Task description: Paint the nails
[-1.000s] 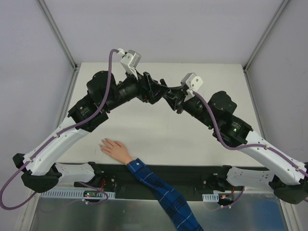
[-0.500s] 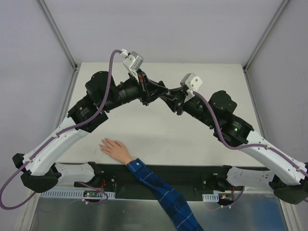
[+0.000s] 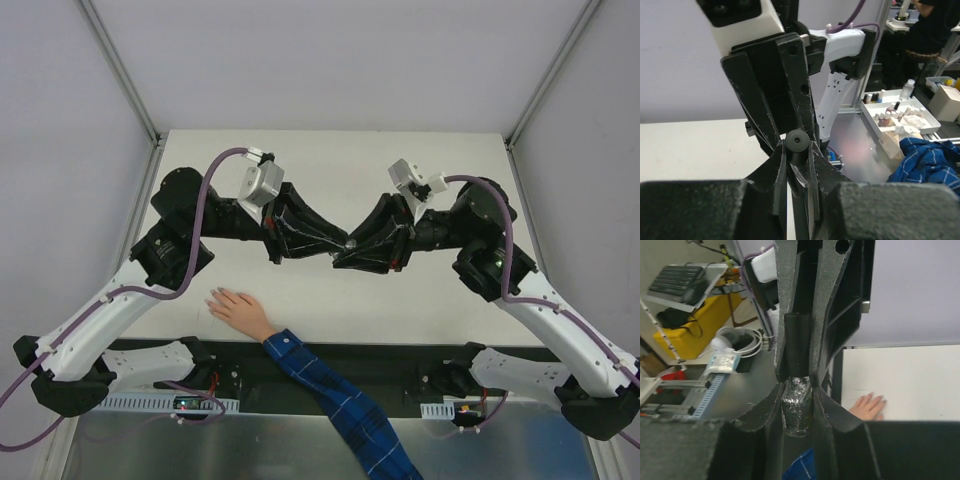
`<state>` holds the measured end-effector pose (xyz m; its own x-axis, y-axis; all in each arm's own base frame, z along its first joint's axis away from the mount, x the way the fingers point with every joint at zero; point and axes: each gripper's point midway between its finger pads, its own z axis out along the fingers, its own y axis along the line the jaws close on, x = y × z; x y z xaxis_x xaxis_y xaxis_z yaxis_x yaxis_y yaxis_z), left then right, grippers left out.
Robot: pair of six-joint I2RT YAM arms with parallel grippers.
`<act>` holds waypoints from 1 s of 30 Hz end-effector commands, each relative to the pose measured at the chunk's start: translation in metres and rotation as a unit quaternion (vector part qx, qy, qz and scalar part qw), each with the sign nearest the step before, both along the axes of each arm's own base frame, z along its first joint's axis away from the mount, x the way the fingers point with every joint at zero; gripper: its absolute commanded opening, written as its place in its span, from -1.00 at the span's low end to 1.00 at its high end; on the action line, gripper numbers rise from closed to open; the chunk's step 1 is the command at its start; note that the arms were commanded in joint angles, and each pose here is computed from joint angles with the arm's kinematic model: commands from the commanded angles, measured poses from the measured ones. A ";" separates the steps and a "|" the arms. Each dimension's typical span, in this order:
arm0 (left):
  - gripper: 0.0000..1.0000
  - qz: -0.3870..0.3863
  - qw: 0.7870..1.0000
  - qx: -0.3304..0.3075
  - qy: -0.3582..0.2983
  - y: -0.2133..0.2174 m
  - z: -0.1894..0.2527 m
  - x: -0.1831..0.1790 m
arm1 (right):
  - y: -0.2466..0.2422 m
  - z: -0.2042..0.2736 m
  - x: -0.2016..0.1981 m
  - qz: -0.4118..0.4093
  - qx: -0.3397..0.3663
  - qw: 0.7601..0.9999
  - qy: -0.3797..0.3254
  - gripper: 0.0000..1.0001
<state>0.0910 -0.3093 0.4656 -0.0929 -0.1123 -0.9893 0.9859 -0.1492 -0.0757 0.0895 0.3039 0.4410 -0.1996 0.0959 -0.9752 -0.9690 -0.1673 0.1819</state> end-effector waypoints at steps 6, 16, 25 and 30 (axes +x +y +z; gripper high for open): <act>0.53 0.102 0.993 -0.011 0.063 0.029 0.023 0.024 | -0.031 0.040 0.030 -0.115 0.037 0.987 -0.104 -1.00; 0.62 0.300 0.944 -0.051 0.128 0.038 0.050 0.104 | -0.032 0.023 0.119 -0.354 -0.024 0.923 -0.150 -1.00; 0.61 0.289 0.946 -0.046 0.136 0.012 0.051 0.119 | -0.025 0.021 0.133 -0.413 -0.043 0.896 -0.158 -1.00; 0.56 0.293 0.943 -0.042 0.154 0.008 0.044 0.123 | -0.022 0.024 0.129 -0.413 -0.041 0.896 -0.161 -0.99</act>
<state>0.2200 -0.3058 0.4870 -0.2879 -0.2424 -0.9265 0.8340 0.4121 -0.3669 0.2176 0.2925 0.4216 0.1162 -0.0631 -0.9912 -0.8066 0.5763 -0.1312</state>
